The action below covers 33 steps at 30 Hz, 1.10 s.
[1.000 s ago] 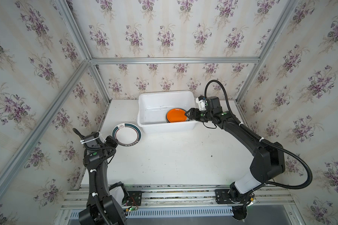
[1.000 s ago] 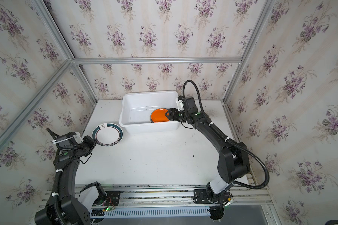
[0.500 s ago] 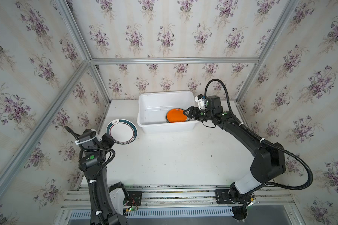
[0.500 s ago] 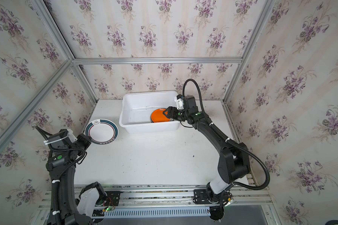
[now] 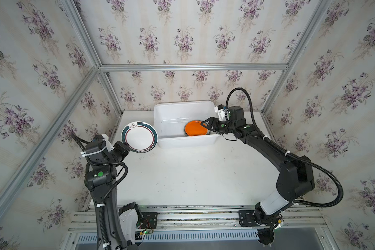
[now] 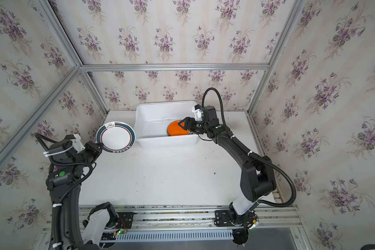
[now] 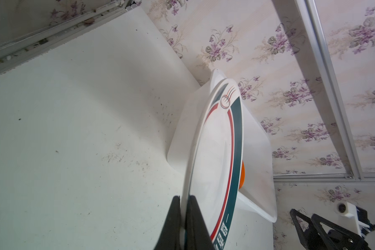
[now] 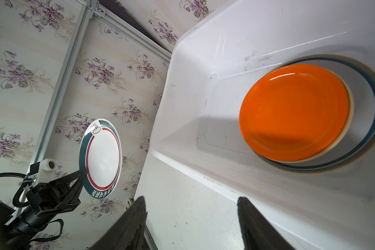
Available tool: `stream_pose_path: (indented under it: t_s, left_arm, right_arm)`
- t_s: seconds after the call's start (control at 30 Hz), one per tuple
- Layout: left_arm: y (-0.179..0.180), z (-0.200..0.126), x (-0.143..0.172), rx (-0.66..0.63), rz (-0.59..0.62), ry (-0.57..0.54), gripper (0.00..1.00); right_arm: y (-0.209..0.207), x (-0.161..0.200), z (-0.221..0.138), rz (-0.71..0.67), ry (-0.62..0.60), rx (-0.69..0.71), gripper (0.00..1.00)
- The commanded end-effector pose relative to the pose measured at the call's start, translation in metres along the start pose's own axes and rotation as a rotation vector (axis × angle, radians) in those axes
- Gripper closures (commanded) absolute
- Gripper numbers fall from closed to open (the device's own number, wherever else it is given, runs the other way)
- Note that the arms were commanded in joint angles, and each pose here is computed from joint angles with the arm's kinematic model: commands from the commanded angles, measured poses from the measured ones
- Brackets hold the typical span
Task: Place the plates into the plastic bin on the countertop
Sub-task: Pick up the plate from the middle-left of the table, then place the plate in the plastic bin.
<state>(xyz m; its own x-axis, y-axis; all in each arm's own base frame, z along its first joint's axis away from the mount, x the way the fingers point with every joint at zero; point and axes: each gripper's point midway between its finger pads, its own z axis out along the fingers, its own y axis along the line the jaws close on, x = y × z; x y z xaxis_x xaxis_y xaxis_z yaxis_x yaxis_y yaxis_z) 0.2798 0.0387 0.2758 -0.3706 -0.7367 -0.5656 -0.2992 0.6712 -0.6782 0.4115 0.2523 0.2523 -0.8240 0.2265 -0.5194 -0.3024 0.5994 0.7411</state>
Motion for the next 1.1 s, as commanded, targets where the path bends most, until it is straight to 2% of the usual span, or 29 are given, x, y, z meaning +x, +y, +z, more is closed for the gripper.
stream_pose_path:
  t_s: [0.0,0.3,0.57,0.8,1.07]
  left_arm:
    - [-0.030,0.000,-0.006,0.074,0.024,-0.007,1.00]
    - [-0.086,0.015,0.009,0.199,0.073,0.064,1.00]
    - [-0.133,0.054,0.040,0.270,0.137,0.183,1.00]
    - [-0.157,0.093,0.066,0.281,0.178,0.291,1.00]
    - [-0.180,0.118,0.090,0.319,0.200,0.361,1.00]
  right_arm:
    - [0.007,-0.006,0.000,-0.012,-0.022,-0.028,0.31]
    - [0.003,-0.006,0.000,-0.006,-0.027,-0.011,0.32]
    - [0.002,-0.005,0.003,0.038,-0.013,-0.038,0.33]
    - [0.003,-0.008,0.001,0.046,-0.032,-0.053,0.35]
    - [-0.001,-0.007,0.006,0.073,-0.019,-0.051,0.37]
